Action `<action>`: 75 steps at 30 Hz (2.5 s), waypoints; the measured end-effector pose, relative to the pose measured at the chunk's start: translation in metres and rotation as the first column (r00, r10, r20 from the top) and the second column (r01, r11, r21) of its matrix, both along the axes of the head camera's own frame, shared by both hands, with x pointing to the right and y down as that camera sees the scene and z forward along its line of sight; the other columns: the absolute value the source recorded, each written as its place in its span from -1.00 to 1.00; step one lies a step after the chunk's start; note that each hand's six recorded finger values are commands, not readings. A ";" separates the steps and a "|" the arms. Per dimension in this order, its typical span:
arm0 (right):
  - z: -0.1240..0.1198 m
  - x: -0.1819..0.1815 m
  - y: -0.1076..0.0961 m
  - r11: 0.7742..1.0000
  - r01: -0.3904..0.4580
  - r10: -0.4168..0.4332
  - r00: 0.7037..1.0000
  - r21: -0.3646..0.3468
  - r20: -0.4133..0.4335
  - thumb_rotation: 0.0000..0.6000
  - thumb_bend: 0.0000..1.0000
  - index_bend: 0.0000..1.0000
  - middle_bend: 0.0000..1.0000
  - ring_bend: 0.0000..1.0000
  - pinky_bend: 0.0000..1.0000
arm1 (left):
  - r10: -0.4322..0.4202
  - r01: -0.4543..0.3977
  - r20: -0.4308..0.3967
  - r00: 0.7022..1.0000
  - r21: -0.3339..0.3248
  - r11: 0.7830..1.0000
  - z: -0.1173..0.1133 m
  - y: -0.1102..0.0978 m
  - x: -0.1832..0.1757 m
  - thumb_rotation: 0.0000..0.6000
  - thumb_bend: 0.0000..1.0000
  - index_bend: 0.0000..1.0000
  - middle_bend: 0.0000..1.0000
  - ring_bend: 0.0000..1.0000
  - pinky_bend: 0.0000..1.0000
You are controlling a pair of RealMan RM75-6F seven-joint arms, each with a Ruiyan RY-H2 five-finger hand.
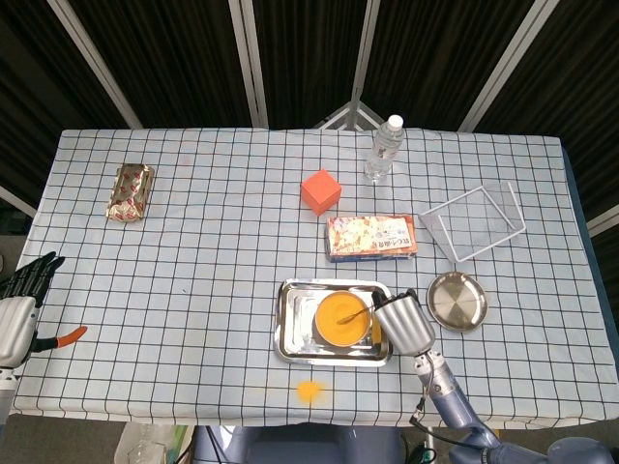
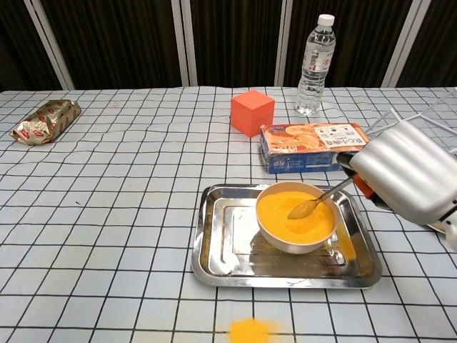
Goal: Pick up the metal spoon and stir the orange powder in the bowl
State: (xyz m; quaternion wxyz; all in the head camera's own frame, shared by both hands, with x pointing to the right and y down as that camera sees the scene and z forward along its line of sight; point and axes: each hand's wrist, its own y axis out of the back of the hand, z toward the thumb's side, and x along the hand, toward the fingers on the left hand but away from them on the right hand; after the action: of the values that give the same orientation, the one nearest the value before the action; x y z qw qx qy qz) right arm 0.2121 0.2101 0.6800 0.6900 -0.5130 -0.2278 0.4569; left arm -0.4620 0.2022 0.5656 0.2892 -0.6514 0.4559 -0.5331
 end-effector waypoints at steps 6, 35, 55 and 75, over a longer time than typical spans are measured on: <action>-0.005 -0.001 0.000 1.000 0.006 -0.006 1.000 0.008 0.008 1.00 0.49 0.66 1.00 1.00 0.95 | 0.000 0.000 -0.001 1.000 0.001 1.000 0.000 0.000 0.000 1.00 -1.00 -1.00 -1.00 -1.00 -1.00; -0.003 0.008 0.009 1.000 0.010 -0.010 1.000 -0.004 -0.030 1.00 0.49 0.66 1.00 1.00 0.95 | 0.004 -0.004 0.003 1.000 -0.001 1.000 0.001 0.000 0.001 1.00 -1.00 -1.00 -1.00 -1.00 -1.00; 0.013 -0.008 -0.005 1.000 -0.007 0.007 1.000 -0.010 -0.026 1.00 0.49 0.66 1.00 1.00 0.95 | -0.009 0.009 -0.005 1.000 -0.004 1.000 0.000 -0.001 -0.001 1.00 -1.00 -1.00 -1.00 -1.00 -1.00; 0.008 -0.018 -0.018 1.000 -0.007 0.007 1.000 0.017 -0.016 1.00 0.49 0.66 1.00 1.00 0.95 | -0.011 0.011 -0.006 1.000 -0.003 1.000 0.000 -0.002 -0.002 1.00 -1.00 -1.00 -1.00 -1.00 -1.00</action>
State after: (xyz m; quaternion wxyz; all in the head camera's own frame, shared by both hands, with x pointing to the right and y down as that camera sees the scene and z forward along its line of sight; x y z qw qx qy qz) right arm 0.1942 0.1923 0.6876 0.6946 -0.5026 -0.2281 0.4614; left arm -0.4641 0.2003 0.5657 0.2841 -0.6508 0.4597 -0.5333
